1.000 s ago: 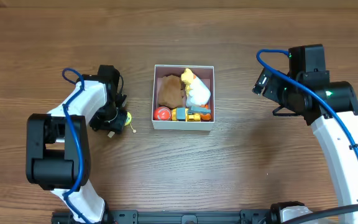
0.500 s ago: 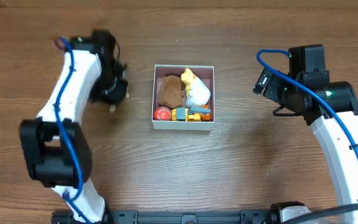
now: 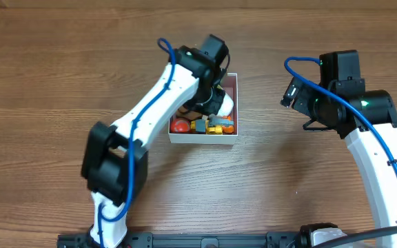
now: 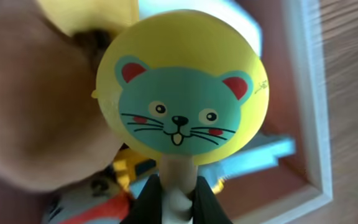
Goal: Pack container
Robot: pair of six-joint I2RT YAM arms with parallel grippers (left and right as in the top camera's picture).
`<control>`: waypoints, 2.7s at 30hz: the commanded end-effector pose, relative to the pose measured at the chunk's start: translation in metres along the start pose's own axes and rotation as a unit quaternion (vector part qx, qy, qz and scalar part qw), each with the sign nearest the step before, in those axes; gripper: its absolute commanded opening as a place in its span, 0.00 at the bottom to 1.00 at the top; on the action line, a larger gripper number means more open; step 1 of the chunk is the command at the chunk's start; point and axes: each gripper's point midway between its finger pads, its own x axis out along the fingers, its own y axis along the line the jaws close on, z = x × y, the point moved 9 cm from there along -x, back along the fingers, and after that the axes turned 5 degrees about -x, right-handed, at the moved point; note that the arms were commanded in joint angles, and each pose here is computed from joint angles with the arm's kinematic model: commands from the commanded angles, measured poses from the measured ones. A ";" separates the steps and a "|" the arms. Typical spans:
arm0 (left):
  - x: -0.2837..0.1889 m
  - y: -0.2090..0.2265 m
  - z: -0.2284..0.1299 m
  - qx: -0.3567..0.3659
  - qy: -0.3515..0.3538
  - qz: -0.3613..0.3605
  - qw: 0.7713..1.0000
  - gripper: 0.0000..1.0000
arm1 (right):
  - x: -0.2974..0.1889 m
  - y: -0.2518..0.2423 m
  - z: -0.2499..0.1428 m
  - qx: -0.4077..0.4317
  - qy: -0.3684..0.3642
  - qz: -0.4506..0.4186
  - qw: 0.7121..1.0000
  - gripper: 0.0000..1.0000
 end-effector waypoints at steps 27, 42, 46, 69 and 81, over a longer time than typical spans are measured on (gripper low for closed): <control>-0.221 0.182 -0.080 -0.237 -0.216 0.122 0.939 1.00 | -0.001 0.000 0.003 -0.002 -0.008 -0.002 1.000 1.00; -0.221 0.182 -0.080 -0.237 -0.216 0.122 0.939 1.00 | -0.131 -0.046 -0.038 -0.103 -0.273 0.051 0.955 1.00; -0.221 0.182 -0.080 -0.237 -0.216 0.122 0.939 1.00 | -0.092 -0.071 -0.082 -0.081 -0.308 0.049 0.947 1.00; -0.221 0.182 -0.080 -0.237 -0.216 0.122 0.939 1.00 | 0.049 -0.086 -0.161 -0.101 -0.378 0.119 0.912 1.00; -0.221 0.182 -0.080 -0.237 -0.216 0.122 0.939 1.00 | 0.050 -0.086 -0.163 -0.101 -0.370 0.118 0.916 1.00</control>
